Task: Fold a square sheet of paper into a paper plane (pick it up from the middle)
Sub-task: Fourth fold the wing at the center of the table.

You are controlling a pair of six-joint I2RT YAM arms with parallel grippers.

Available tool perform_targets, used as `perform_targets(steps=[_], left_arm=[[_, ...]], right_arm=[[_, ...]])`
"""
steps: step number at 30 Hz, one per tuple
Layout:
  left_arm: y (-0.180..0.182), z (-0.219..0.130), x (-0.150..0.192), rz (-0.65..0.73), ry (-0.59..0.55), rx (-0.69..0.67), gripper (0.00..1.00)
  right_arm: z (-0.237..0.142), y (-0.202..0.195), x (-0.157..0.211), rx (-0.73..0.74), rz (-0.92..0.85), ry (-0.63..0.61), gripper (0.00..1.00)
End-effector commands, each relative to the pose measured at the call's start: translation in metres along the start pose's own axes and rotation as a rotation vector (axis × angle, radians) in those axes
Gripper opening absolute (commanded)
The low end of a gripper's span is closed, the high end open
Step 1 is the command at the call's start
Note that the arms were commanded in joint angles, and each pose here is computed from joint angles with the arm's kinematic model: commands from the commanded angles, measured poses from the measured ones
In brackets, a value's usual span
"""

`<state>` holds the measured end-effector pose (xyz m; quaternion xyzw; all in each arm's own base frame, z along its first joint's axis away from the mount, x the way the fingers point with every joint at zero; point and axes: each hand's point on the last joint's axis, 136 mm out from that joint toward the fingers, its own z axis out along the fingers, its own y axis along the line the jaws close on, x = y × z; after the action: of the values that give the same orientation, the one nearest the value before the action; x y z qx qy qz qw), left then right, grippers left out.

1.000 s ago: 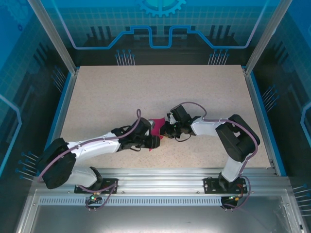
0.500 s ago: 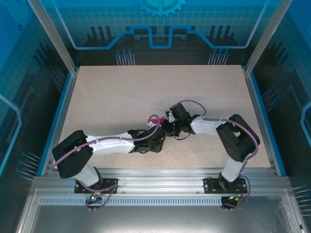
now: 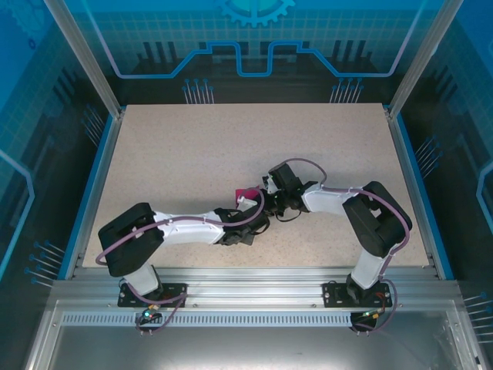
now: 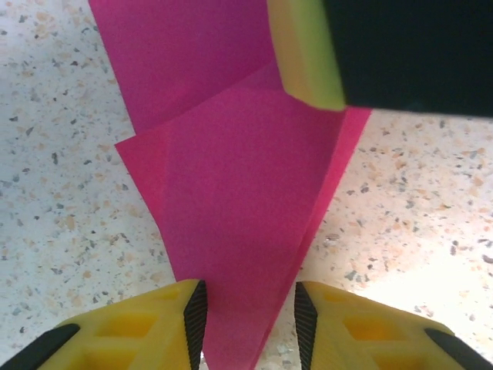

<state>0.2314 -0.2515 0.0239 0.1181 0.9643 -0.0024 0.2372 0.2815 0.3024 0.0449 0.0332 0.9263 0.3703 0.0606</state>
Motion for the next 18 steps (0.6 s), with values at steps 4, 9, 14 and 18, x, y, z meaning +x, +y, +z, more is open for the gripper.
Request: perform_targets(steps=[4,9,14,18], left_arm=[[0.003,-0.004,-0.007,0.007,-0.032,-0.061,0.32],[0.007,-0.004,-0.006,0.004,-0.034,-0.076,0.25],[0.008,-0.003,-0.005,-0.001,-0.032,-0.080,0.19],[0.011,-0.002,-0.003,-0.017,-0.034,-0.088,0.14]], right_arm=[[-0.003,0.018,0.002,-0.031,-0.044,0.014,0.14],[-0.003,0.018,0.004,-0.029,-0.046,0.017,0.14],[-0.003,0.018,0.004,-0.029,-0.045,0.020,0.14],[-0.005,0.019,0.004,-0.034,-0.049,0.019,0.14]])
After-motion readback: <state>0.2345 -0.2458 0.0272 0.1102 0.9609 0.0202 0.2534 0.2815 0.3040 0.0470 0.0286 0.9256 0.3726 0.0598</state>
